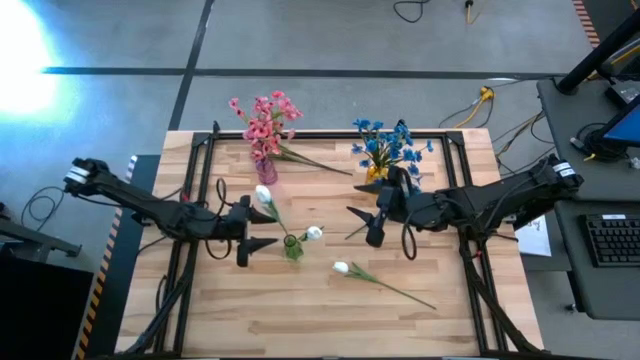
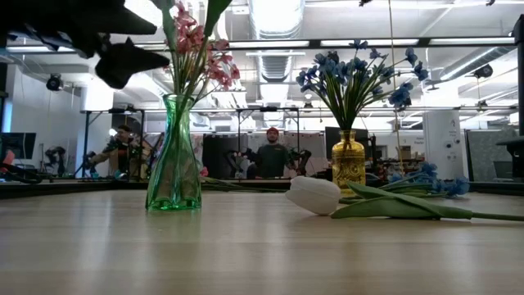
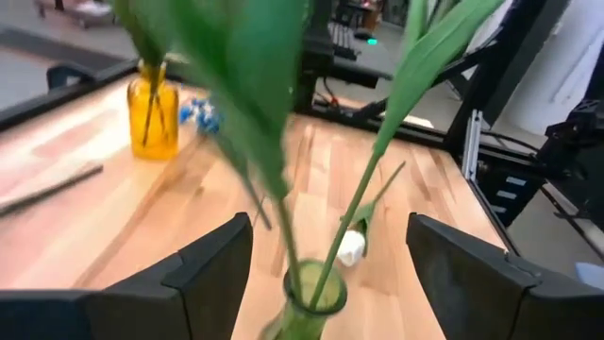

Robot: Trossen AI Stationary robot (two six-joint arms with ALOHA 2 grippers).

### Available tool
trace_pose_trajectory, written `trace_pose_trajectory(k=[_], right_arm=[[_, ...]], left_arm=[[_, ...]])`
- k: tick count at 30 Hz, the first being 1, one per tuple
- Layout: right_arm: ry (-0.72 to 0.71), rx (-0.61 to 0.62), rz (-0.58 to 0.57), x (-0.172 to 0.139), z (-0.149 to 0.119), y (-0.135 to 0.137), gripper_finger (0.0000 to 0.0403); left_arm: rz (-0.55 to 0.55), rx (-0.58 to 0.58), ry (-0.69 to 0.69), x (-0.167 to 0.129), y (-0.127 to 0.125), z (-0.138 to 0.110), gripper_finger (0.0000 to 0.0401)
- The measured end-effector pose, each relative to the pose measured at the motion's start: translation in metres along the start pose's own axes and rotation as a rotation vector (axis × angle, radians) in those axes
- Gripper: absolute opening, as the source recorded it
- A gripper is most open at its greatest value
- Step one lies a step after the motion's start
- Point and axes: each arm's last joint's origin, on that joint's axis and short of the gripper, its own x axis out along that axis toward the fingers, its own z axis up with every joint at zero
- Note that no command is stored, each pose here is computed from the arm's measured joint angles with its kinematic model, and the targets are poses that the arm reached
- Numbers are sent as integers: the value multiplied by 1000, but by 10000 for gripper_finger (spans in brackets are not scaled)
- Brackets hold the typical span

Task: Sort flowers into vase by color
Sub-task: Put the blue flowers into the yellow vase

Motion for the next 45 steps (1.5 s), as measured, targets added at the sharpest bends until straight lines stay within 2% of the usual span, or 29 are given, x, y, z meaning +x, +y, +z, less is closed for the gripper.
trace_pose_trajectory(k=[5, 13, 16, 20, 26, 36, 39, 45], right_arm=[[76, 94, 7, 0, -8, 0, 244], [277, 253, 132, -2, -25, 2, 244], [355, 256, 156, 0, -33, 5, 244], [478, 199, 184, 6, -49, 12, 244], [666, 115, 137, 9, -75, 22, 239], [773, 11, 130, 26, -108, 49, 225], [751, -27, 63, 31, -113, 50, 224], [611, -100, -128, 49, -122, 56, 224]], left_arm=[[10, -43, 27, -12, 5, 2, 268], [2, -57, 6, -26, 9, 8, 268], [10, -53, 10, -29, 11, 8, 268], [13, -55, 6, -31, 11, 8, 268], [16, -52, 12, -30, 11, 8, 268], [73, -33, 13, -30, 14, 6, 268], [77, -30, 20, -30, 14, 5, 268], [83, -25, 33, -30, 14, 4, 268]])
